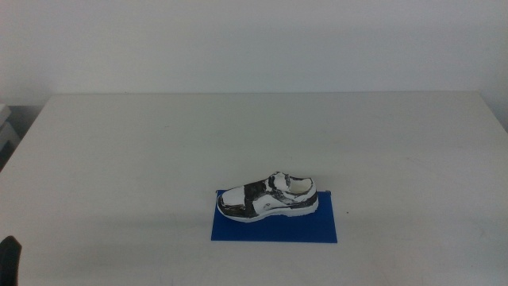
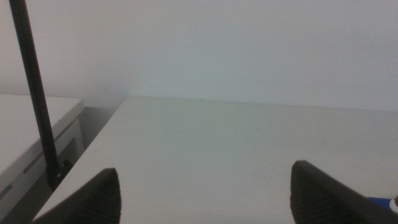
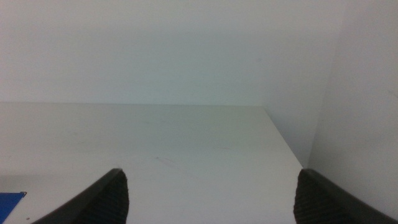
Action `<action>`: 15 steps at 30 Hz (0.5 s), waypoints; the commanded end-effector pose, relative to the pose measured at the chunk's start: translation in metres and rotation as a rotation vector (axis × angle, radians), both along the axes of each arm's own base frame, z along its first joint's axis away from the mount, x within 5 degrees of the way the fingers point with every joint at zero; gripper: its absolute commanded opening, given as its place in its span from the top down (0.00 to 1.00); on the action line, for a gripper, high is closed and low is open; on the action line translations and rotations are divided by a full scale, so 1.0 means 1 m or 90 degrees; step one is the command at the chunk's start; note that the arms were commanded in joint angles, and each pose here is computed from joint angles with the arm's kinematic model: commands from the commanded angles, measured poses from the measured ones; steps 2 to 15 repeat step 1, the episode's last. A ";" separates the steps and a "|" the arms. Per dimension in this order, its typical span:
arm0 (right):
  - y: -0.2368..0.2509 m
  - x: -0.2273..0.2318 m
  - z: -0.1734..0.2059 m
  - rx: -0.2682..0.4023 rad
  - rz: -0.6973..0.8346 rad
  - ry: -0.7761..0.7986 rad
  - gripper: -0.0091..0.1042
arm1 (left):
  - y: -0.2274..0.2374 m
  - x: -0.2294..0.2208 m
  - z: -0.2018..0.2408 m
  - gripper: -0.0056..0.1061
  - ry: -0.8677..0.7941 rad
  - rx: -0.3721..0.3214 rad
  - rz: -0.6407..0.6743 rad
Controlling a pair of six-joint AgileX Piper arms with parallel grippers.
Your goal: Use one arm to grab the shoe from the table and place it on the mat.
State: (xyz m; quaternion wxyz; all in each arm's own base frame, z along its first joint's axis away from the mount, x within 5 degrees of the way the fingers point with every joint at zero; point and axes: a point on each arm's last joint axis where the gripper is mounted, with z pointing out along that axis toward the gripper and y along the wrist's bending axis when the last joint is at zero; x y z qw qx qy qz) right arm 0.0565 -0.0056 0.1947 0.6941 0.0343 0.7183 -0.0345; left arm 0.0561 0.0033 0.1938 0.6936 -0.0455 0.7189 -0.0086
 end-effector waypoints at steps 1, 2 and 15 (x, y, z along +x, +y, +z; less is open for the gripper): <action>0.000 -0.002 0.006 -0.018 -0.005 -0.058 0.11 | -0.001 0.000 0.006 0.11 -0.053 -0.002 -0.009; 0.000 -0.002 0.006 -0.018 -0.005 -0.058 0.11 | -0.001 0.000 0.006 0.11 -0.053 -0.002 -0.009; 0.000 -0.002 0.006 -0.018 -0.005 -0.058 0.11 | -0.001 0.000 0.006 0.11 -0.053 -0.002 -0.009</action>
